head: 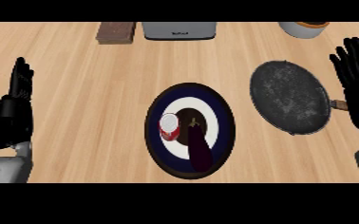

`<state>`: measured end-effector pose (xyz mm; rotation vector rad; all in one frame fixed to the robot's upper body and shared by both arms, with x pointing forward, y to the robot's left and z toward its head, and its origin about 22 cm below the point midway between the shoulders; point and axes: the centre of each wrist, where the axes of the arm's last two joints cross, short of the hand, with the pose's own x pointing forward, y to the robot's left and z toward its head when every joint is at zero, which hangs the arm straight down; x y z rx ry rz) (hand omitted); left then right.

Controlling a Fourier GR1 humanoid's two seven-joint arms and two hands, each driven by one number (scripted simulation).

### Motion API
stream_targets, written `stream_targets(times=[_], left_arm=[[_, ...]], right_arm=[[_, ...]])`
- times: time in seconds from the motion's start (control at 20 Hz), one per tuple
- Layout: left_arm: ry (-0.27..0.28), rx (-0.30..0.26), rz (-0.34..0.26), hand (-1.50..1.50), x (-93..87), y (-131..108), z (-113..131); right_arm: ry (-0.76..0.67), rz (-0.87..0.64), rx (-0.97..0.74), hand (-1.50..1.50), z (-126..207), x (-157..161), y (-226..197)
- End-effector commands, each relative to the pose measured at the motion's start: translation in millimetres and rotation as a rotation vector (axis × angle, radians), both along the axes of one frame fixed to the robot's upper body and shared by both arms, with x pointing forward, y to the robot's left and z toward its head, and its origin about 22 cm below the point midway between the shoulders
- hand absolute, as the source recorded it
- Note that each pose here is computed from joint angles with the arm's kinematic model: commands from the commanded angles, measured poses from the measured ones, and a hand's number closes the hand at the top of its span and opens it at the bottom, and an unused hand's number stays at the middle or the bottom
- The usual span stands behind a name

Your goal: Pick the can from the plate and place it in the pan

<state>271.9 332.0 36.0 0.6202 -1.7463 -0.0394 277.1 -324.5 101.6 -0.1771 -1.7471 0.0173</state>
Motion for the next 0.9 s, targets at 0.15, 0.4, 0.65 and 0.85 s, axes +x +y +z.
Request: stream_targets(times=[0.15, 0.4, 0.65, 0.85], left_arm=[[0.157, -0.016, -0.312, 0.00, 3.8, -51, 0], [0.285, -0.089, -0.483, 0.00, 6.8, -76, -8], [0.342, -0.113, -0.497, 0.00, 1.9, -82, 3], [0.343, -0.117, -0.470, 0.00, 11.2, -81, 16]], right_arm=[[0.276, 0.053, -0.016, -1.50, -40, 22, 84], [0.407, -0.038, -0.664, 1.50, -65, 19, 52], [0.378, -0.196, -0.361, -1.50, -117, -9, 183], [0.525, -0.027, -0.551, -1.50, -108, -10, 208]])
